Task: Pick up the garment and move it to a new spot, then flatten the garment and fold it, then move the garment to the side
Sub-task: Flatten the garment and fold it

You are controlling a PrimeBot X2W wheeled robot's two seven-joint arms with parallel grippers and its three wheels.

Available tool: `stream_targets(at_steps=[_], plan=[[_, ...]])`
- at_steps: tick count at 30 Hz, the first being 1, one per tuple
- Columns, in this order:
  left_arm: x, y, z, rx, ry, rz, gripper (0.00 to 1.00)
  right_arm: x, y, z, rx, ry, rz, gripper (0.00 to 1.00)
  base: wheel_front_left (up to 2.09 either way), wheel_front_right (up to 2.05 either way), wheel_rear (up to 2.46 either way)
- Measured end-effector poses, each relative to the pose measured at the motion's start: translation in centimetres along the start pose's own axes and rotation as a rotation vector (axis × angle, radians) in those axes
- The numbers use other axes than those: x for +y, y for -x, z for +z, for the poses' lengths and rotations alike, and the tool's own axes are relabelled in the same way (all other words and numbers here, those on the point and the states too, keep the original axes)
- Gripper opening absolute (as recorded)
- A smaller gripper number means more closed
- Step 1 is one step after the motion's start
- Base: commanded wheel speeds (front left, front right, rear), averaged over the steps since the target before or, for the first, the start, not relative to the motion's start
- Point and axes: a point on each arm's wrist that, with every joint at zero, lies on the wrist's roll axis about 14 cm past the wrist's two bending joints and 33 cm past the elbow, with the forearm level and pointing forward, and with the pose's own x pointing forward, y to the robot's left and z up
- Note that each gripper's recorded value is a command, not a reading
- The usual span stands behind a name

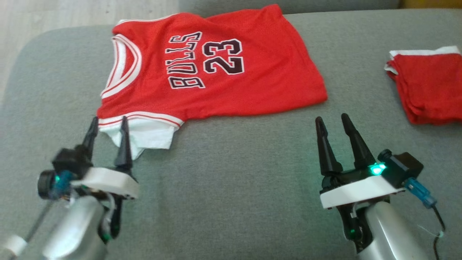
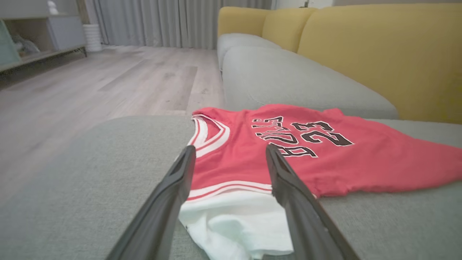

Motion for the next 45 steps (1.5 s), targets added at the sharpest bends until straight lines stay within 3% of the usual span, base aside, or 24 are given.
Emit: stream_targets(at_steps=[5, 12, 31, 45], plan=[[-1.6, 2.3, 1.9, -0.104, 0.032, 0.026, 1.0, 0.7, -0.3, -0.5, 0.014, 0.014, 0.024, 1.0, 0.0, 0.0, 0.0], [-1.4, 4.5, -1.4, -0.026, 0.083, 0.041, 1.0, 1.6, -0.8, -1.0, 0.025, 0.017, 0.054, 1.0, 0.0, 0.0, 0.0], [0.7, 1.2, -9.2, 0.307, 0.138, 0.084, 1.0, -1.3, 0.1, -2.3, 0.064, 0.007, -0.033, 1.0, 0.0, 0.0, 0.0], [0.7, 0.0, -10.1, 0.353, 0.131, 0.067, 1.0, -2.0, 0.4, -2.4, 0.067, 0.005, -0.055, 1.0, 0.0, 0.0, 0.0]])
